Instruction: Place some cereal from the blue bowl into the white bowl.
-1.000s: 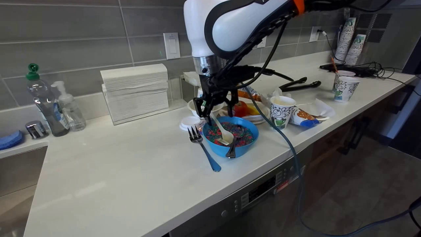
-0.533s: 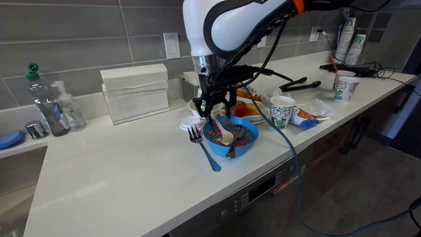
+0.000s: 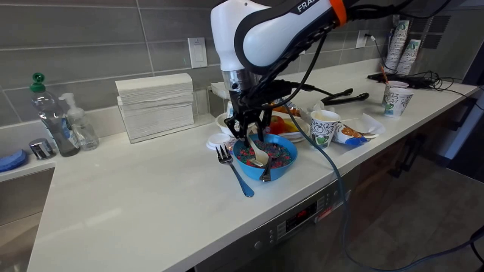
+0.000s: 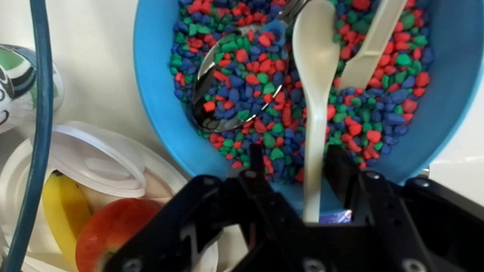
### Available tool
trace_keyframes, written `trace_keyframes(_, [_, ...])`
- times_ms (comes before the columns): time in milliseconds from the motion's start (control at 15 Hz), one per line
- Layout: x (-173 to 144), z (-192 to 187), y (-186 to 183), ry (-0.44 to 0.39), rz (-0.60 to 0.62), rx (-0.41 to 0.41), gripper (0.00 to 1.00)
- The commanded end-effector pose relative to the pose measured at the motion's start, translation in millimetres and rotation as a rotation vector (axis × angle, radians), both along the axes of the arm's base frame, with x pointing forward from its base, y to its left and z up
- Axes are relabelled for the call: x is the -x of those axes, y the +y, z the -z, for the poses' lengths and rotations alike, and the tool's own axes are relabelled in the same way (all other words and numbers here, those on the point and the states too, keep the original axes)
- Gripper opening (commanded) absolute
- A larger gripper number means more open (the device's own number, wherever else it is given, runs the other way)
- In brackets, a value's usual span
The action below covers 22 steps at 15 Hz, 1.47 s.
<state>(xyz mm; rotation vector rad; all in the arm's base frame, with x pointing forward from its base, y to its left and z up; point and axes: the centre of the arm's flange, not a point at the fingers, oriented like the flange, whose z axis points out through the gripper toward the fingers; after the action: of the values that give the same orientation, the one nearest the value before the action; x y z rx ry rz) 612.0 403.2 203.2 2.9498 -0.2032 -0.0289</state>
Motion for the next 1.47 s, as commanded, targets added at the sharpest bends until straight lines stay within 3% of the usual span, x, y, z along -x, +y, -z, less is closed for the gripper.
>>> trace_keyframes(0, [-2, 0, 8, -0.032, -0.01, -0.005, 0.22])
trace_keyframes(200, [-1, -4, 11, -0.042, -0.016, -0.004, 0.0])
trace_keyframes(933, [10, -28, 17, -0.155, -0.008, -0.008, 0.01])
trace_keyframes(1400, [40, -42, 8, -0.41, 0.037, 0.029, 0.01])
